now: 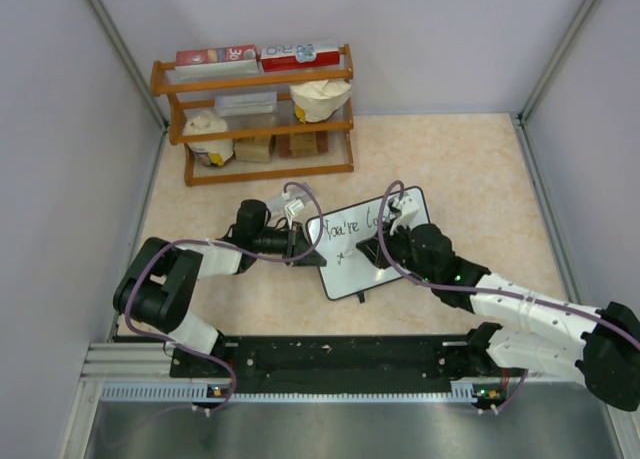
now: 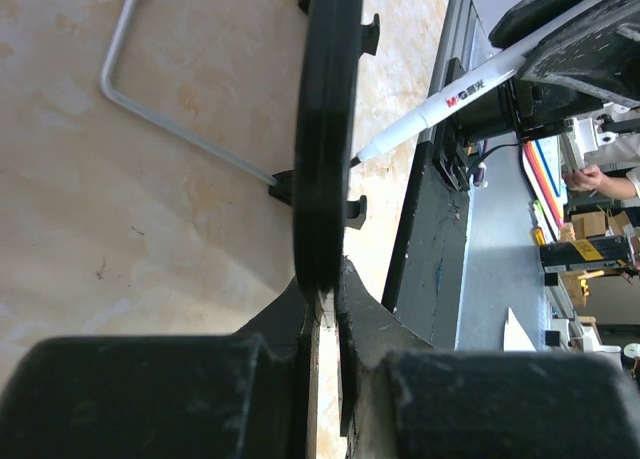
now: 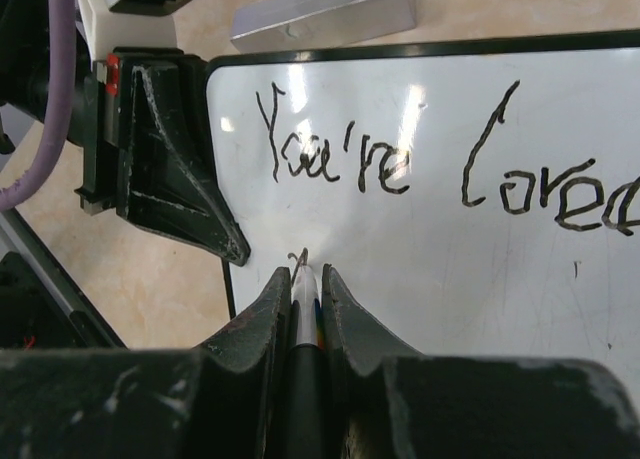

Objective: Write a sentence on the whiteboard
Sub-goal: Write a sentence at the center of the board.

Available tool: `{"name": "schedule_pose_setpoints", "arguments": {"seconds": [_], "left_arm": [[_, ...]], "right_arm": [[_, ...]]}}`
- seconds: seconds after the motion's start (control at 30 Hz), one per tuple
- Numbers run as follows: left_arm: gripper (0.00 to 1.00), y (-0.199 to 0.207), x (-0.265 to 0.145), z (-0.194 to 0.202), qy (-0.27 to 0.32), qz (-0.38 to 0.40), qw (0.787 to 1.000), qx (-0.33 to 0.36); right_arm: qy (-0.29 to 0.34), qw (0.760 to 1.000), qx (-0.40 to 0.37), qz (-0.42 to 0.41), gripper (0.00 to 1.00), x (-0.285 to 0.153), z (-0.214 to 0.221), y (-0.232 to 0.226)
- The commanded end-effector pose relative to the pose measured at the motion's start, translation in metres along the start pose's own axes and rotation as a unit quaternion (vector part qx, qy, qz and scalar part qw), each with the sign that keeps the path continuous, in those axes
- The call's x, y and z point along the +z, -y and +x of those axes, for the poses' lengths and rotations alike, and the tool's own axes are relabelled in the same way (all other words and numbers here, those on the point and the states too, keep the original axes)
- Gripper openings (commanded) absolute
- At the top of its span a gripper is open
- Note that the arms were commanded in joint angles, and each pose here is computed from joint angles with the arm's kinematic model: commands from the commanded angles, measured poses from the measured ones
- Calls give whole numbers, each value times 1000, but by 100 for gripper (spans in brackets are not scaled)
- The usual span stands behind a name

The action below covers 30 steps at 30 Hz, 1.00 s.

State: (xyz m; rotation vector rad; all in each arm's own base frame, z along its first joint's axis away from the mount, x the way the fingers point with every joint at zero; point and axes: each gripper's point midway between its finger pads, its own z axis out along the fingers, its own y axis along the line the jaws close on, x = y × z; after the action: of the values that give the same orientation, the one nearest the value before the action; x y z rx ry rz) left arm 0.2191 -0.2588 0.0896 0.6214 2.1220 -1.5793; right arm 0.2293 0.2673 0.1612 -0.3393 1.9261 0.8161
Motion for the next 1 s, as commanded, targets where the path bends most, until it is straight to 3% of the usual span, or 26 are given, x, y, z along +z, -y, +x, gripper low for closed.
{"name": "schedule_pose_setpoints", "arguments": {"seconds": [0.0,0.43,0.8,0.97], "left_arm": [[0,0,0,7,-7,0,1000,12],[0,0,0,5,-5,-1,1000,14],[0,0,0,6,-6,0,1000,13],[0,0,1,6,-7,0,1000,13]], "right_arm": [[-17,1000,-7,4,0,-4,14,5],[-13,1000,-5,16,0,-9,14,10],[70,997,6,-24,0,-19,-45,-17],[75,997,-4,-10,0,-13,-57,-14]]}}
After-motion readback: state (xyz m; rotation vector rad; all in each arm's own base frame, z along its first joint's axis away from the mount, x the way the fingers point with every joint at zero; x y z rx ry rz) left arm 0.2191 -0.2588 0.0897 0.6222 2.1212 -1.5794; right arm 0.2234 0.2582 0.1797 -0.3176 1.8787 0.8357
